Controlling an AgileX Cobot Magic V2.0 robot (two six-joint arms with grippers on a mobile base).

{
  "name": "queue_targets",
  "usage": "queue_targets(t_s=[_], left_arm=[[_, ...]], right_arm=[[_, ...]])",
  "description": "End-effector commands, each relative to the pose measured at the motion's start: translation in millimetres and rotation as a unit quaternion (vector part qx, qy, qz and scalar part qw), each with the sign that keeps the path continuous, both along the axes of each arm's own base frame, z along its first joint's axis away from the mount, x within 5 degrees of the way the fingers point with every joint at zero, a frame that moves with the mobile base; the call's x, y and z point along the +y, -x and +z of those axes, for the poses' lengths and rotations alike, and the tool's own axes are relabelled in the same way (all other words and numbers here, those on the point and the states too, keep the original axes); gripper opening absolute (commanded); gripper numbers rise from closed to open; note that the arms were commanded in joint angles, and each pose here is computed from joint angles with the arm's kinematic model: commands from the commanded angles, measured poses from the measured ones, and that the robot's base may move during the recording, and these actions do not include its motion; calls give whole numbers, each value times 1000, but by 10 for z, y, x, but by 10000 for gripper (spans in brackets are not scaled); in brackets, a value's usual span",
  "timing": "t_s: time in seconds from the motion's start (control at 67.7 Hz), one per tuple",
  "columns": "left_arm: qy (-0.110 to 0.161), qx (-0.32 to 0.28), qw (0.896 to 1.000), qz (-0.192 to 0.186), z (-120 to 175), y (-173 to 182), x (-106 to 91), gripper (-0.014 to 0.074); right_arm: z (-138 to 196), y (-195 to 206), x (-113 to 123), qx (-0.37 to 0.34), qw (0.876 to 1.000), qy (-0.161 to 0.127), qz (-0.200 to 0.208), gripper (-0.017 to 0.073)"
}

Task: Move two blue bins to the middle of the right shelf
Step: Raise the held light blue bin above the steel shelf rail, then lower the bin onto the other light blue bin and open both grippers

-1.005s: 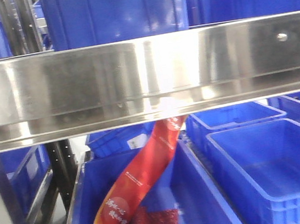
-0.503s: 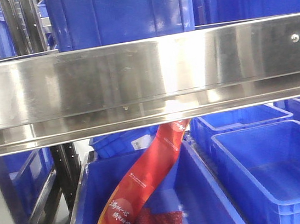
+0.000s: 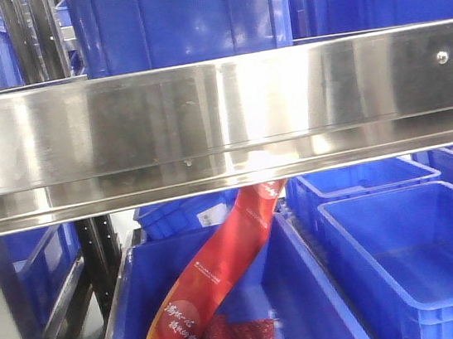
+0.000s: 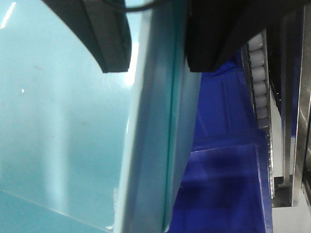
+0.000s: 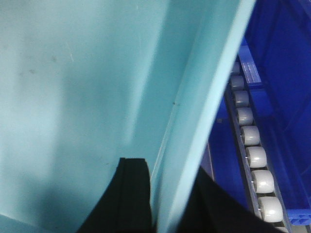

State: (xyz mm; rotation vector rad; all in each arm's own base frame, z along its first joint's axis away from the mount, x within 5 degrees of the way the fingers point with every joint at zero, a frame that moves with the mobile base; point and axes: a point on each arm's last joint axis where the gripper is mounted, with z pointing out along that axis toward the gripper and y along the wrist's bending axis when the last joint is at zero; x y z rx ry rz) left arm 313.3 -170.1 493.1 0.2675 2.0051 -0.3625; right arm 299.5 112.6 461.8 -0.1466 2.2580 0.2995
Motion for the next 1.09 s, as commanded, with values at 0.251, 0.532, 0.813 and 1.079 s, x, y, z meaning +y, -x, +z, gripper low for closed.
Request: queue_targets(t_s=[0.251,0.532,0.813,1.079], left_arm=[[37,-27,999,-29,145,92,-56,-111],[-22,65,997,-17,-126,36,-65,-111],[-60,147,987,-1,-437,-93,-124,-111],[-75,186,980,8,-595,-160,-157,-110]], right_arm=[[168,15,40,-62,997,-31,14,-154],[-61,-262,99,-53,999,5,5,-154],[-460,-630,195,-24,999,49,0,-154],[-659,-768,223,-4,997,74,-1,-154]])
